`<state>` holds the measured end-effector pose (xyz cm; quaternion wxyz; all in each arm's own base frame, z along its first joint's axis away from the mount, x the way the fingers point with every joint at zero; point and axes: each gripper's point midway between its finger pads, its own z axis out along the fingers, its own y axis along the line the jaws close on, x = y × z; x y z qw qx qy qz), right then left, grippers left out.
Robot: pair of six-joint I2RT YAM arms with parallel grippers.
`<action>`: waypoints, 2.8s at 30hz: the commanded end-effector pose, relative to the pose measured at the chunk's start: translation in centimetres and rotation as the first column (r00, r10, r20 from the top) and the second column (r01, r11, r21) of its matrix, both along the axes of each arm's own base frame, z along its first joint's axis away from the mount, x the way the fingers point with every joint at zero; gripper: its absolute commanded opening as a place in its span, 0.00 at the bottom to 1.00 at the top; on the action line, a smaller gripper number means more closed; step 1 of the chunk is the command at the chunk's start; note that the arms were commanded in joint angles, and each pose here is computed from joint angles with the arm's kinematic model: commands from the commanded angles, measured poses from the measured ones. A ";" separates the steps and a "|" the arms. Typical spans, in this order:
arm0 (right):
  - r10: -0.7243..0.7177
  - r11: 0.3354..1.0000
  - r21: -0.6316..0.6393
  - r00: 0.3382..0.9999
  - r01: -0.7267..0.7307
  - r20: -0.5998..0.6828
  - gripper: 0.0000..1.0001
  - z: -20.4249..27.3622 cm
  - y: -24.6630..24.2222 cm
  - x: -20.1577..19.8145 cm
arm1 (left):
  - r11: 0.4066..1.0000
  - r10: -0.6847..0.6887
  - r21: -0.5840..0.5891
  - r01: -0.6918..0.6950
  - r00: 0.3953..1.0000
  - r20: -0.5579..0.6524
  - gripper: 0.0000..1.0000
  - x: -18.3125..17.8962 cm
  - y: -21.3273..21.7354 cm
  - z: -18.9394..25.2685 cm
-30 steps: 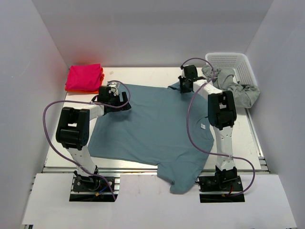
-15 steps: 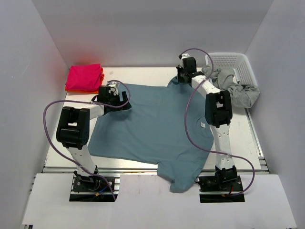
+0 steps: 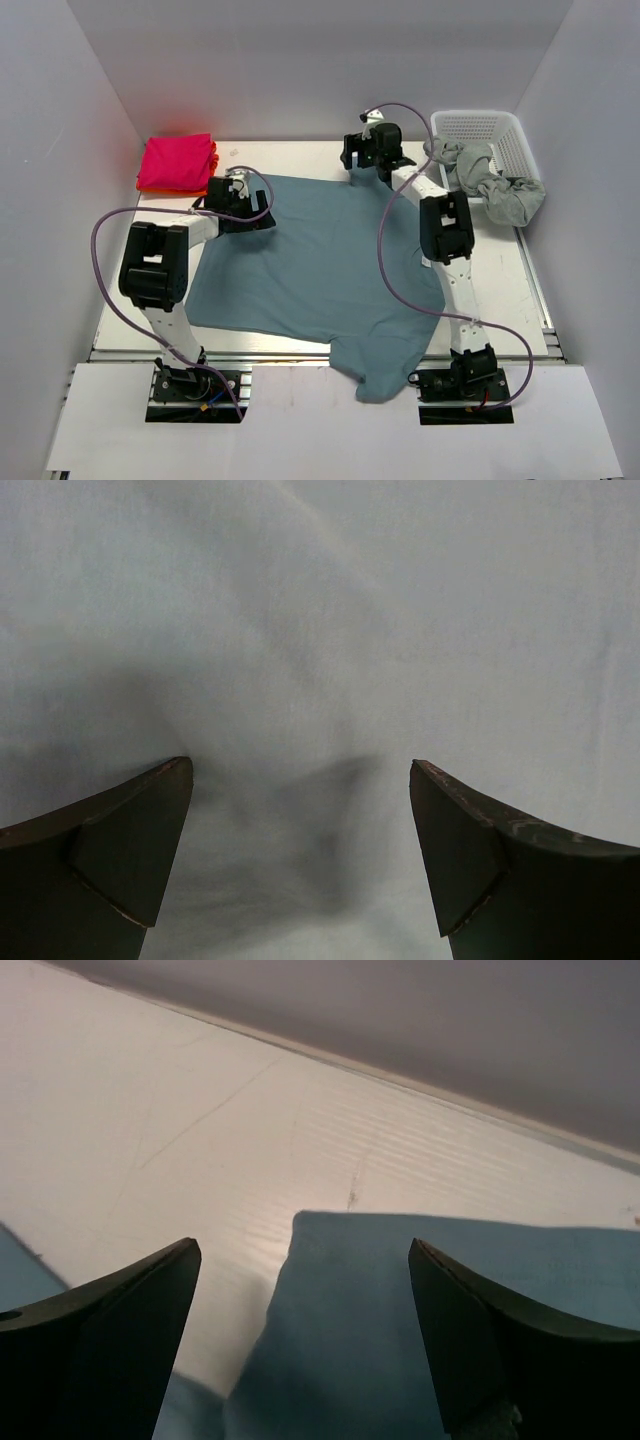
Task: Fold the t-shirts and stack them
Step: Flatten out the tshirt, then grap the side of the flattened tshirt closest away from the robot with both arms
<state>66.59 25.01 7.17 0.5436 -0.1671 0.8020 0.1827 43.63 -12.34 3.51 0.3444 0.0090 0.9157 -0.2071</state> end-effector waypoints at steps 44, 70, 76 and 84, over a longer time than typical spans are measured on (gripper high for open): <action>-0.498 0.867 -0.295 0.703 0.402 -0.507 0.90 -4.3 -15.2 -11.7 | 0.976 0.207 0.085 -0.203 0.977 -0.049 1.00 10.5 2.5 -1.9; 0.227 0.968 0.062 0.744 -0.243 -0.629 0.90 3.6 -1.7 -43.6 | 0.911 0.411 0.029 -0.411 0.911 -0.031 1.00 -13.8 6.9 6.1; 0.156 0.956 -0.057 0.665 -0.287 -0.730 0.90 -1.4 -1.2 -48.7 | 0.894 0.447 -0.045 -0.445 0.894 0.034 1.00 -15.8 6.8 7.2; 0.143 0.947 -0.081 0.633 -0.311 -0.761 0.90 -5.6 0.8 -50.0 | 0.892 0.452 -0.029 -0.452 0.892 -0.002 1.00 -16.2 6.8 6.4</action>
